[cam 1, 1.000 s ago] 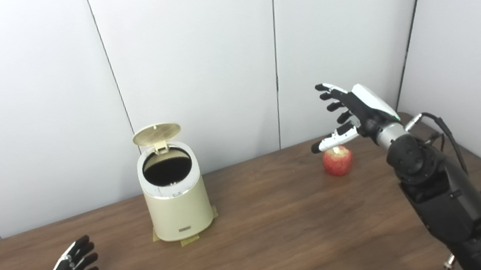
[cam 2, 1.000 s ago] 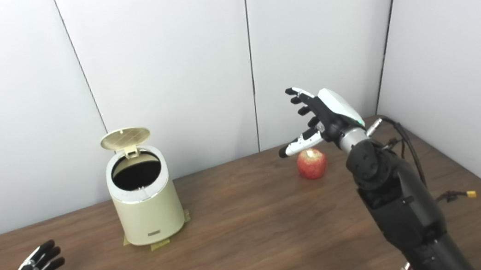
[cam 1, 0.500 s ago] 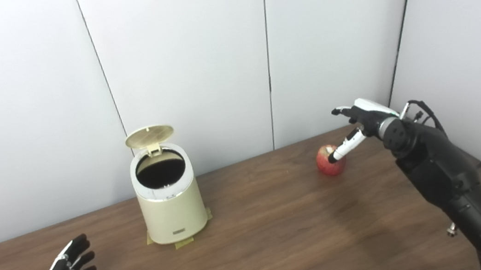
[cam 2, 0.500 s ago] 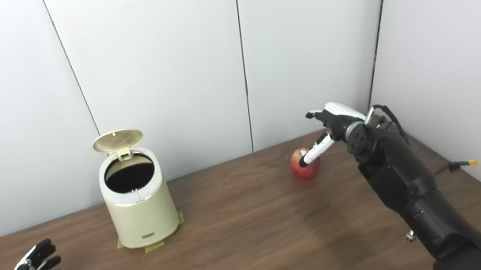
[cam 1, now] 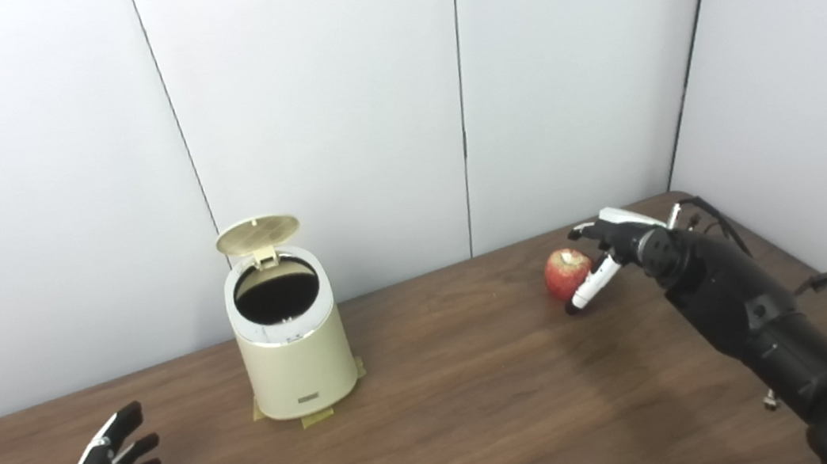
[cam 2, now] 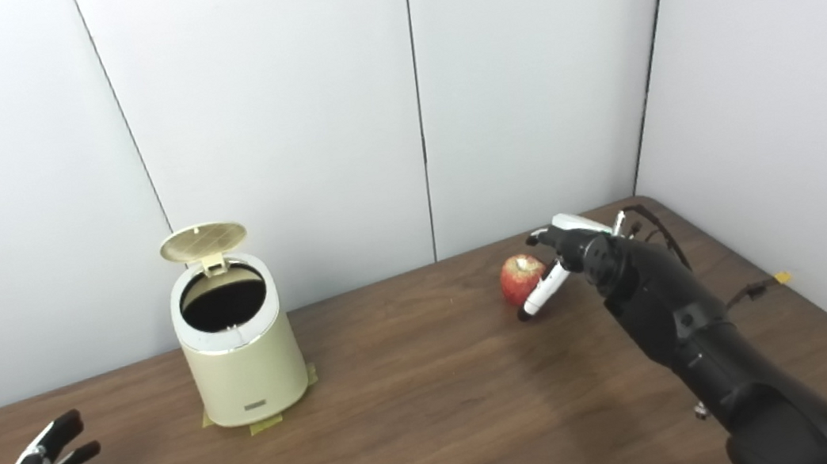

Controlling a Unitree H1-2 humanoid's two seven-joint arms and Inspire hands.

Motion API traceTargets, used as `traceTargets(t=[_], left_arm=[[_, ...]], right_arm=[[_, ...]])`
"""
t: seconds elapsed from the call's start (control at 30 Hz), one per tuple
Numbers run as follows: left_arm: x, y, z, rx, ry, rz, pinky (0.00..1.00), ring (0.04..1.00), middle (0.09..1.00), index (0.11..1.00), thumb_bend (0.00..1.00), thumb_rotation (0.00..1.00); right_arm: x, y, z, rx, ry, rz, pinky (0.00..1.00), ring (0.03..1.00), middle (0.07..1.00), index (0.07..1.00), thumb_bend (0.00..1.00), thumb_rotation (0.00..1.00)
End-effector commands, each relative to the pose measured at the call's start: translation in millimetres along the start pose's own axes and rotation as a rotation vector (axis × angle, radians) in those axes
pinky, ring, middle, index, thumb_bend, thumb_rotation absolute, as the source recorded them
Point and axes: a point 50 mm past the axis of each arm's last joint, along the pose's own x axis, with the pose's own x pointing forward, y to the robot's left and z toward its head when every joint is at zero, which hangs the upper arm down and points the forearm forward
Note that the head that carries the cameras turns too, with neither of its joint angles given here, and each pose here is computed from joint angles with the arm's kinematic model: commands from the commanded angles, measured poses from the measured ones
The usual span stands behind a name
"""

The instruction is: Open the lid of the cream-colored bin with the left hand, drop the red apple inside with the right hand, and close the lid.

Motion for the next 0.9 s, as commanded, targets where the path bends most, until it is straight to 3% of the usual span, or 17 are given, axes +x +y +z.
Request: traceTargets(t=[0.0, 0.23, 0.43, 0.57, 0.63, 0.7, 0.8, 0.87], left_arm=[[7, 4, 20, 0.027, -0.074, 0.003, 0.78, 0.834, 0.918, 0.896, 0.66, 0.0], [6, 1, 22, 0.046, -0.069, 0.001, 0.75, 0.825, 0.916, 0.894, 0.66, 0.0], [6, 0, 22, 0.05, -0.063, 0.0, 0.73, 0.821, 0.915, 0.894, 0.67, 0.0], [6, -1, 22, 0.056, -0.066, -0.002, 0.71, 0.804, 0.907, 0.886, 0.66, 0.0], [6, -1, 22, 0.047, -0.066, -0.005, 0.72, 0.81, 0.912, 0.885, 0.66, 0.0], [5, 0, 22, 0.047, -0.064, -0.007, 0.72, 0.814, 0.915, 0.884, 0.66, 0.0], [5, 0, 21, 0.047, -0.058, -0.01, 0.72, 0.824, 0.923, 0.885, 0.66, 0.0], [4, 0, 21, 0.047, -0.054, -0.011, 0.72, 0.825, 0.923, 0.886, 0.66, 0.0]], right_arm=[[-2, -39, 13, -0.019, -0.055, -0.098, 0.73, 0.884, 0.952, 0.919, 0.95, 0.25], [3, -26, 15, -0.015, -0.064, -0.096, 0.69, 0.832, 0.886, 0.886, 0.96, 0.23], [4, -18, 18, -0.002, -0.076, -0.107, 0.67, 0.825, 0.883, 0.879, 0.95, 0.23], [4, -11, 19, 0.024, -0.119, -0.156, 0.58, 0.678, 0.757, 0.845, 0.86, 0.15], [3, -8, 19, 0.029, -0.129, -0.191, 0.46, 0.524, 0.623, 0.756, 0.79, 0.06], [3, -4, 20, 0.035, -0.141, -0.219, 0.45, 0.501, 0.517, 0.664, 0.61, 0.01], [1, 1, 21, 0.053, -0.159, -0.249, 0.5, 0.55, 0.53, 0.485, 0.53, 0.0], [2, 3, 20, 0.058, -0.164, -0.263, 0.52, 0.57, 0.544, 0.458, 0.52, 0.0]])
